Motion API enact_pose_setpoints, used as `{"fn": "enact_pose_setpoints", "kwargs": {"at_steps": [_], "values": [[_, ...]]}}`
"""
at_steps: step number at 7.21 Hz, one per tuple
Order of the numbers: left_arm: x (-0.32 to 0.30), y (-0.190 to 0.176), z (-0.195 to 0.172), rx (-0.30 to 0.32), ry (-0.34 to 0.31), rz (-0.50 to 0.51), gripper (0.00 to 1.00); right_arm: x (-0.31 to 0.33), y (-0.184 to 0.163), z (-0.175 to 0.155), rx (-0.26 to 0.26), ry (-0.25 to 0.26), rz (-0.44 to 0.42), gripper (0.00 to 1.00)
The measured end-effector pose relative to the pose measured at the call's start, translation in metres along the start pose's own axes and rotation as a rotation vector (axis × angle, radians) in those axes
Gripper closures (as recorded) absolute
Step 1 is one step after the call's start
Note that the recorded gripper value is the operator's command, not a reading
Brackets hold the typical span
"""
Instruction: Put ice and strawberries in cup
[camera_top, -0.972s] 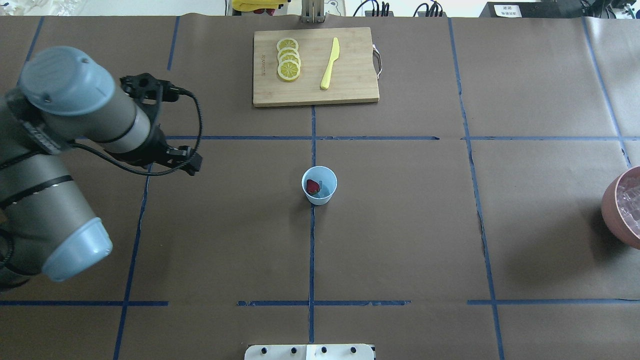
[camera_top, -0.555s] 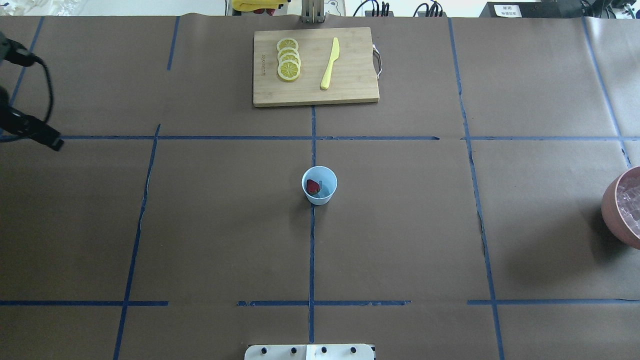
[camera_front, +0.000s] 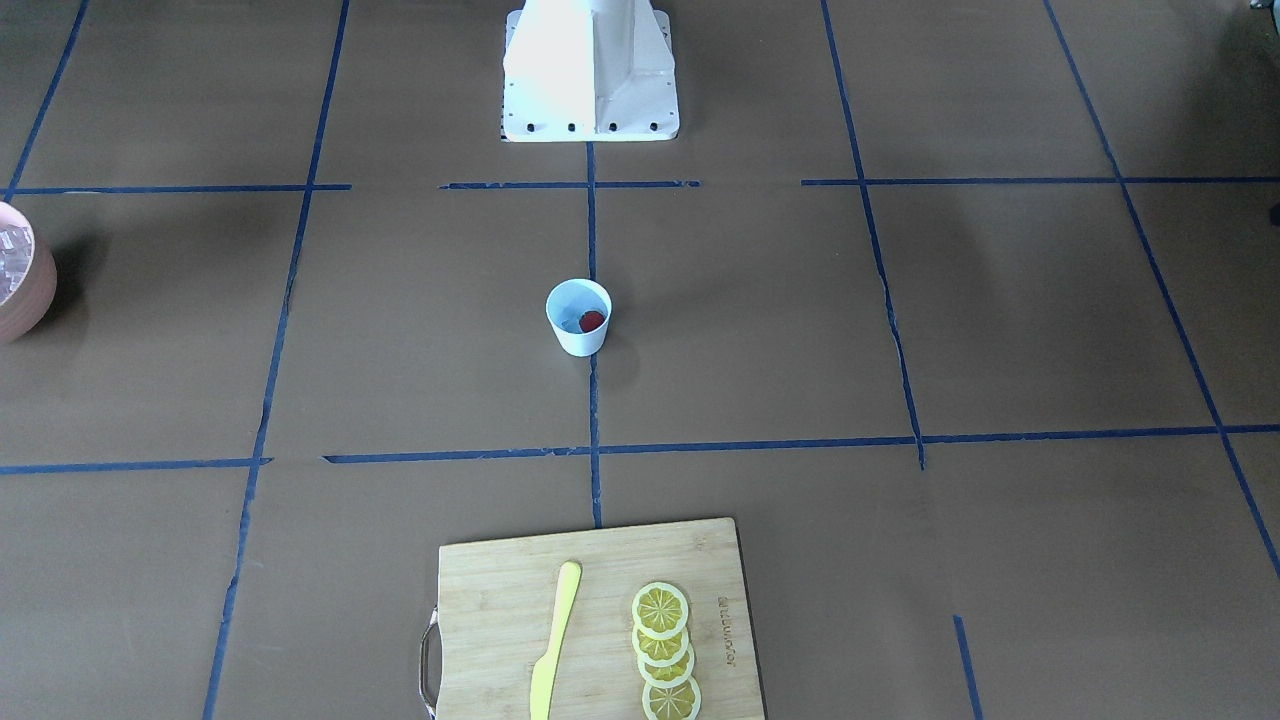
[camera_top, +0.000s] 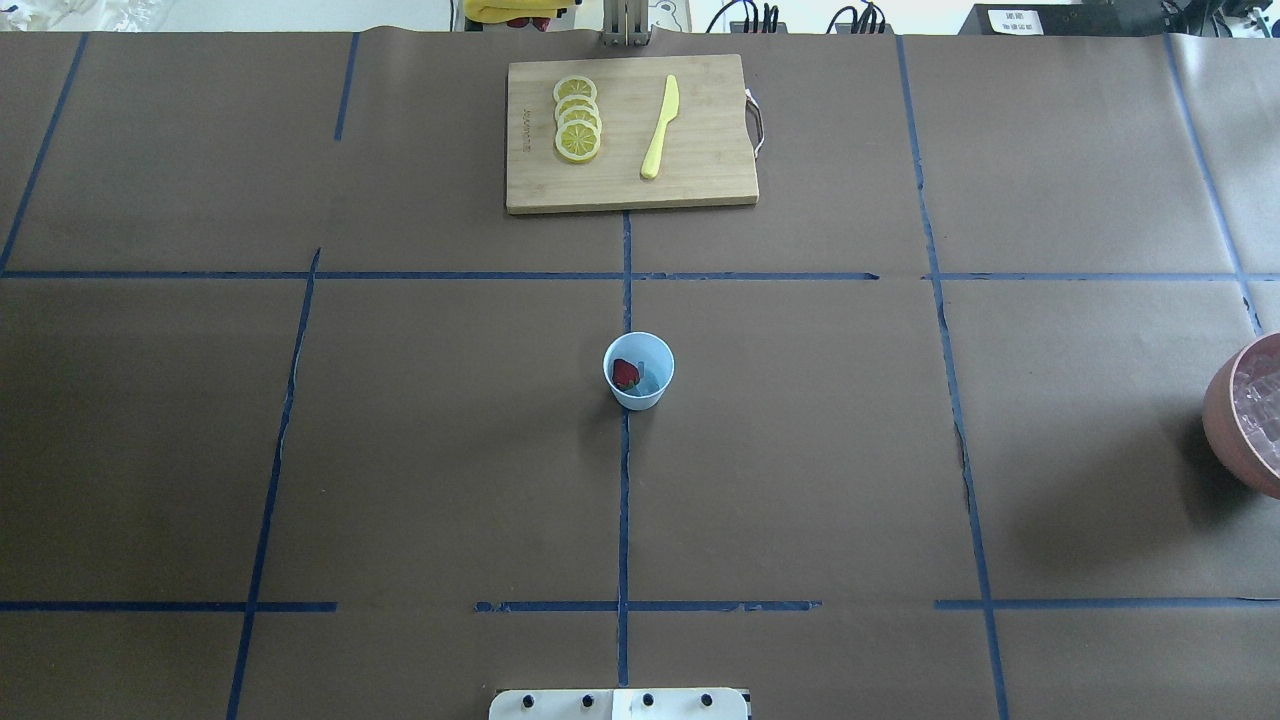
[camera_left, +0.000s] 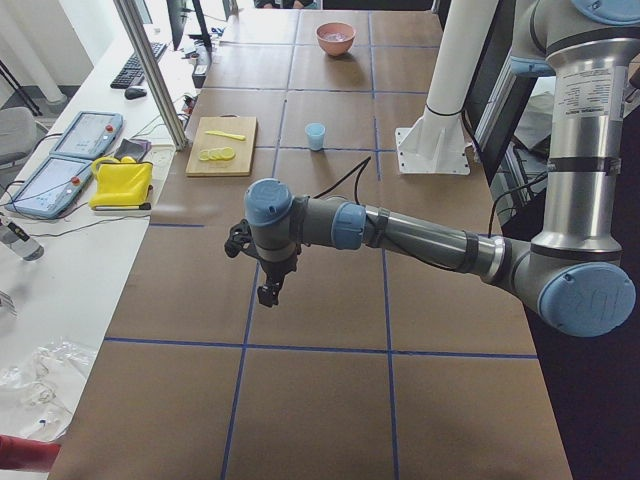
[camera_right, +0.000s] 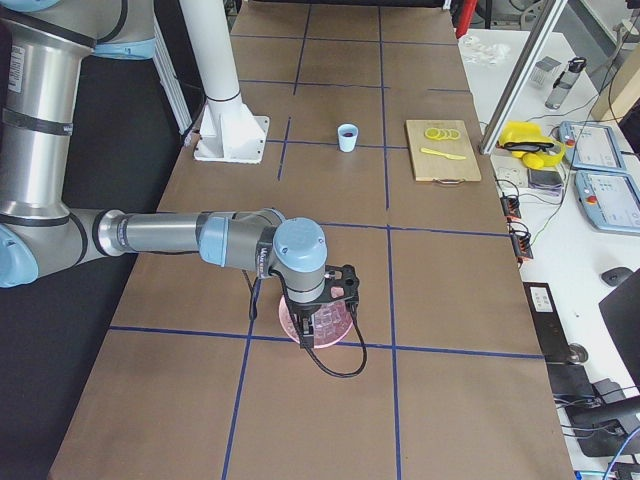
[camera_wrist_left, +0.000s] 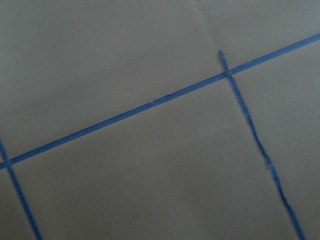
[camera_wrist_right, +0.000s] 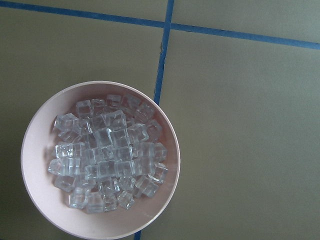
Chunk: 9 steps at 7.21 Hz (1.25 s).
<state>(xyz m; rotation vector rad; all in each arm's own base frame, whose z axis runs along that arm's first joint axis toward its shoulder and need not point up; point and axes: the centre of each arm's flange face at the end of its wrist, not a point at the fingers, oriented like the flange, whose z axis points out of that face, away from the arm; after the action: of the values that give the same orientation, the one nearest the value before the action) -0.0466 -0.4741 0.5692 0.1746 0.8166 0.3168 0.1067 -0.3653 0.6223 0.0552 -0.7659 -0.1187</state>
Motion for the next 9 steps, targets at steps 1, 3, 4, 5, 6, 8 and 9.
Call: {"fn": "enact_pose_setpoints", "kwargs": {"at_steps": [1, 3, 4, 5, 6, 8, 9], "values": [[-0.02, 0.02, 0.0, -0.001, -0.002, -0.039, 0.0, 0.0, 0.0, 0.0, 0.0, 0.0, 0.0, 0.01], [-0.043, 0.049, -0.003, 0.005, -0.007, -0.102, 0.0, 0.0, 0.0, 0.0, 0.0, 0.0, -0.001, 0.01], [-0.048, 0.055, -0.002, 0.004, -0.006, -0.118, 0.0, 0.0, 0.0, 0.0, 0.0, 0.0, 0.0, 0.01], [-0.055, 0.061, 0.004, -0.005, 0.0, -0.134, 0.0, 0.0, 0.0, 0.0, 0.0, 0.0, 0.0, 0.01], [-0.06, 0.064, 0.009, -0.014, 0.005, -0.143, 0.0, 0.0, 0.0, 0.0, -0.001, 0.0, 0.0, 0.01], [-0.064, 0.066, 0.012, -0.022, 0.003, -0.148, 0.0, 0.001, -0.001, 0.001, 0.009, 0.002, -0.01, 0.01], [-0.065, 0.067, 0.013, -0.025, 0.004, -0.148, 0.0, 0.001, -0.002, 0.001, 0.013, 0.003, -0.014, 0.01]]}}
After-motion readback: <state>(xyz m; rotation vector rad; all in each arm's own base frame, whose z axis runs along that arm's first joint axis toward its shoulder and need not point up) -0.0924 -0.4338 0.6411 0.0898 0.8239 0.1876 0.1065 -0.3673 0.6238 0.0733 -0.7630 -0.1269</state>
